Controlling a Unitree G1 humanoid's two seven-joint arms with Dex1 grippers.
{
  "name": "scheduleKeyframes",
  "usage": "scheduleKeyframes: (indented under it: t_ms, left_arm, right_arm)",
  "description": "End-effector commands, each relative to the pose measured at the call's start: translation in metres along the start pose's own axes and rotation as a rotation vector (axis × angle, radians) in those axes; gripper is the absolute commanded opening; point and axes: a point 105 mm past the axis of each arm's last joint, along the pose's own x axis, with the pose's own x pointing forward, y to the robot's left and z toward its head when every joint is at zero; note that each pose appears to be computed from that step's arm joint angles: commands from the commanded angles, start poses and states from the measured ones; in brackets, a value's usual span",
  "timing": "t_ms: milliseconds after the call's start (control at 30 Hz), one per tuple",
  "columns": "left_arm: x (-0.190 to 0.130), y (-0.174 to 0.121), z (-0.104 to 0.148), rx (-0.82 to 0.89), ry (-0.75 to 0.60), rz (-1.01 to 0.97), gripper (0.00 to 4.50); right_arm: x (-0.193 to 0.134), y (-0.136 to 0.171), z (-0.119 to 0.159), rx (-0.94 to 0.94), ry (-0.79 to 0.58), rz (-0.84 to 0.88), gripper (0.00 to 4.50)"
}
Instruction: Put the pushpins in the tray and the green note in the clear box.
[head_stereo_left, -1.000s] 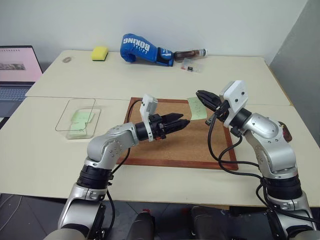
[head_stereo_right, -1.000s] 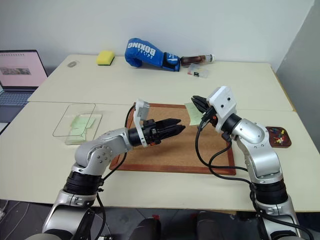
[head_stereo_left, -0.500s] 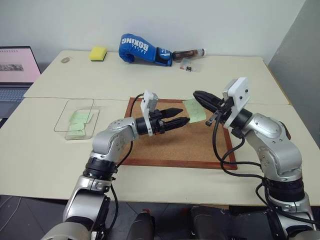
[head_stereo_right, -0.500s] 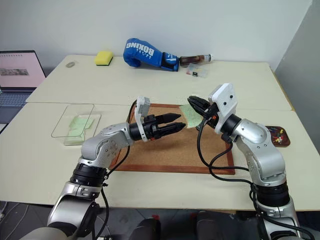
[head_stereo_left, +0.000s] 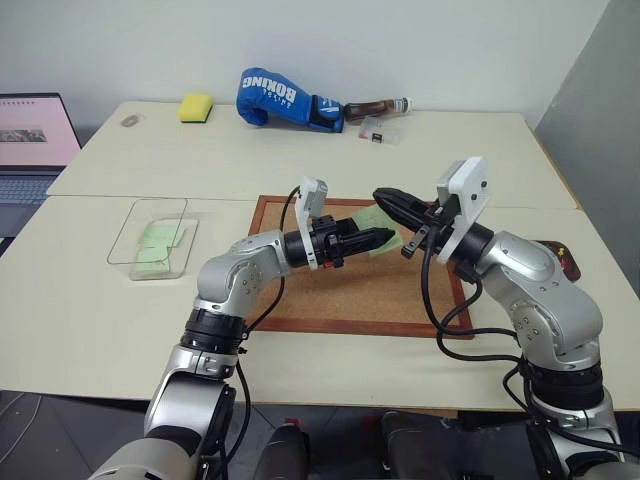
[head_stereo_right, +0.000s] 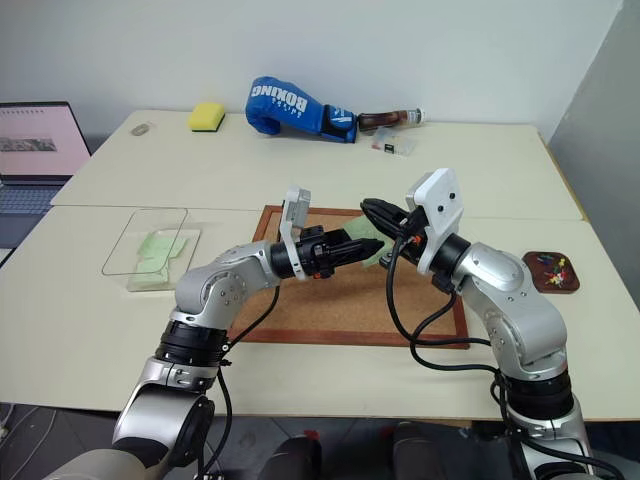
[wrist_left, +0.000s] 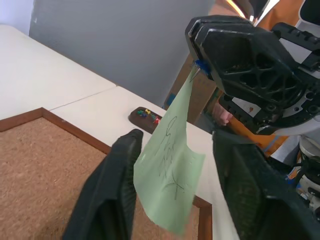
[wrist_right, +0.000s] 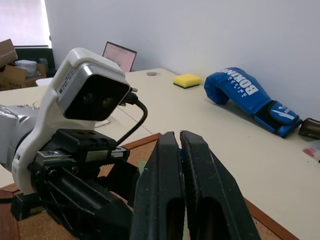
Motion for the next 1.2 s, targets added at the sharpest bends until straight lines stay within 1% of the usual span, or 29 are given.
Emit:
scheduleKeyframes:
  t_ms: [33,167,300,433,500,600,667,733,833,900,967,1033,1067,1133,1200]
  left_arm:
    - [-0.001,-0.006,0.012,0.032,-0.034,-0.019,1.56]
    - [0.0,-0.005,0.013,0.027,-0.044,-0.007,0.66]
    - [0.001,-0.004,0.011,0.017,-0.048,0.009,0.04]
    - [0.003,0.002,0.006,-0.011,-0.032,0.057,0.04]
    - [0.003,0.007,0.001,-0.089,-0.022,0.083,0.04]
    - [-0.003,0.013,-0.01,-0.251,-0.033,0.104,0.04]
    - [-0.007,0.016,-0.019,-0.312,-0.019,0.12,0.04]
    - [-0.009,0.015,-0.024,-0.343,-0.005,0.118,0.04]
    - [-0.005,0.011,-0.025,-0.33,0.008,0.105,0.04]
    - [0.003,0.007,-0.021,-0.254,0.021,0.094,0.04]
    - [0.015,-0.003,-0.019,-0.104,0.073,0.054,0.04]
    - [0.027,-0.016,-0.02,0.051,0.127,0.001,0.04]
    - [0.035,-0.024,-0.019,0.132,0.145,-0.032,0.04]
    - [0.044,-0.032,-0.019,0.232,0.168,-0.073,0.04]
    - [0.052,-0.039,-0.024,0.382,0.209,-0.111,0.04]
  right_arm:
    - [-0.002,0.001,0.014,-0.035,-0.05,-0.004,0.0]
    - [-0.002,0.003,0.013,-0.037,-0.045,0.008,0.0]
    - [-0.003,0.004,0.013,-0.039,-0.043,0.011,0.0]
    - [-0.004,0.004,0.013,-0.04,-0.039,0.012,0.0]
    - [-0.005,0.004,0.013,-0.041,-0.036,0.01,0.0]
    - [-0.007,0.003,0.013,-0.044,-0.033,-0.005,0.0]
    - [-0.009,0.001,0.014,-0.048,-0.034,-0.017,0.0]
    - [-0.01,-0.002,0.015,-0.051,-0.035,-0.034,0.0]
    - [-0.016,-0.009,0.017,-0.053,-0.033,-0.084,0.0]
    - [-0.027,-0.021,0.009,-0.077,0.014,-0.163,0.0]
    - [-0.048,-0.047,-0.006,-0.117,0.099,-0.322,0.0]
    - [-0.079,-0.077,-0.021,-0.123,0.185,-0.511,0.0]
    - [-0.102,-0.093,-0.033,-0.106,0.241,-0.628,0.0]
    - [-0.131,-0.11,-0.046,-0.089,0.31,-0.759,0.0]
    - [-0.16,-0.126,-0.059,-0.053,0.371,-0.878,0.0]
